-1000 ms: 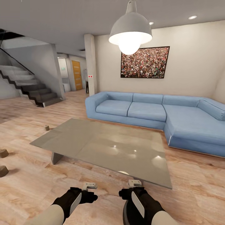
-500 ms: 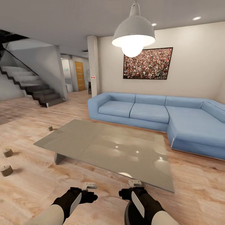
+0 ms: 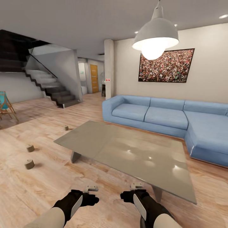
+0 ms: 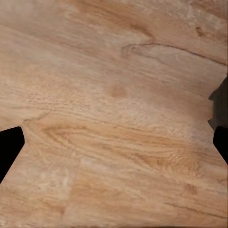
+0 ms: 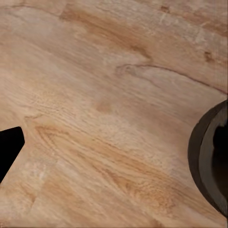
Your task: Place each of the two pumpkins and all three candles from the living room inside a cabinet in the living room (use any cabinet), then make sure every cabinet is closed, and position the cauldron so it is next to a table in the living room.
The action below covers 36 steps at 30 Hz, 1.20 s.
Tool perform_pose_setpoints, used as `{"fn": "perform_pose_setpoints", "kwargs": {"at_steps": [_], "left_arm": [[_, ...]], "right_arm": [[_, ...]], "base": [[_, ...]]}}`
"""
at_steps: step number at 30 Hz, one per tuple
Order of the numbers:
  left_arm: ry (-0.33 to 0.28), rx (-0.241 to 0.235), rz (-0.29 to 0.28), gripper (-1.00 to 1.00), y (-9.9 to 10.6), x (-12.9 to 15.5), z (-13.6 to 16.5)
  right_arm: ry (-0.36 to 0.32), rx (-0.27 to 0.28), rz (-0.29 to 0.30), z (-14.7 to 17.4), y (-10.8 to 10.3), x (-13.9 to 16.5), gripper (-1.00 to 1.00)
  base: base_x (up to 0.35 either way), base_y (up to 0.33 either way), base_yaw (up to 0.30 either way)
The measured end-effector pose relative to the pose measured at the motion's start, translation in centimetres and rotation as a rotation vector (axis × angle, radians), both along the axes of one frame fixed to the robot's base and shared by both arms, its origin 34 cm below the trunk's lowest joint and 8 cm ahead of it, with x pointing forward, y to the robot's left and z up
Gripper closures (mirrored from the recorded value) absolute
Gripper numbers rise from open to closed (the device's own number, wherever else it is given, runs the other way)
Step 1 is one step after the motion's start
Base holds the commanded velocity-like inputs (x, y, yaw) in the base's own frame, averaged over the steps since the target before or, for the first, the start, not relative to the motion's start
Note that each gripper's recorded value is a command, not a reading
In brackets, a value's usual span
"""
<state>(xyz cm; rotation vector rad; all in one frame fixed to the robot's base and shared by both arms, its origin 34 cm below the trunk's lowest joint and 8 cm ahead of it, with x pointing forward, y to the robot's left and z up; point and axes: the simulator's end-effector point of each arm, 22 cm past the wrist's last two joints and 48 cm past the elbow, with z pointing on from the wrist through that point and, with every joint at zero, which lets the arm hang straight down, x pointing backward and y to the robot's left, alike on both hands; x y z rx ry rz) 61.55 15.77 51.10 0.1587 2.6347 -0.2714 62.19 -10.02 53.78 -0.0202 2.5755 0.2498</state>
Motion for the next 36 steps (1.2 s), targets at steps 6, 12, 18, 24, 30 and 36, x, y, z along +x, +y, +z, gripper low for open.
{"fn": "perform_pose_setpoints", "kwargs": {"at_steps": [6,12,18,24,30,36], "left_arm": [[-0.006,0.001,0.000,-1.00,0.01,0.12,0.29],[-0.011,0.002,0.002,-1.00,0.05,0.20,0.49],[-0.011,0.003,0.003,-1.00,0.08,0.19,0.49],[-0.012,0.004,0.003,-1.00,0.09,0.22,0.52],[-0.013,0.003,0.004,-1.00,0.09,0.22,0.51],[-0.015,0.004,0.004,-1.00,0.09,0.27,0.56]], "right_arm": [[-0.006,0.001,0.000,0.29,0.02,0.08,-1.00],[-0.011,0.001,0.000,0.54,0.01,0.18,-1.00],[-0.012,0.001,0.000,0.60,0.02,0.21,-1.00],[-0.013,0.001,0.001,0.60,0.03,0.20,-1.00],[-0.014,0.006,0.007,0.66,0.24,0.22,-1.00],[-0.015,0.009,0.010,0.68,0.32,0.19,-1.00]], "base": [[-0.039,0.274,0.243],[-0.005,0.285,0.175],[-0.001,0.257,0.028],[0.000,0.165,0.004],[0.000,0.113,0.001],[0.061,0.013,0.000]]}}
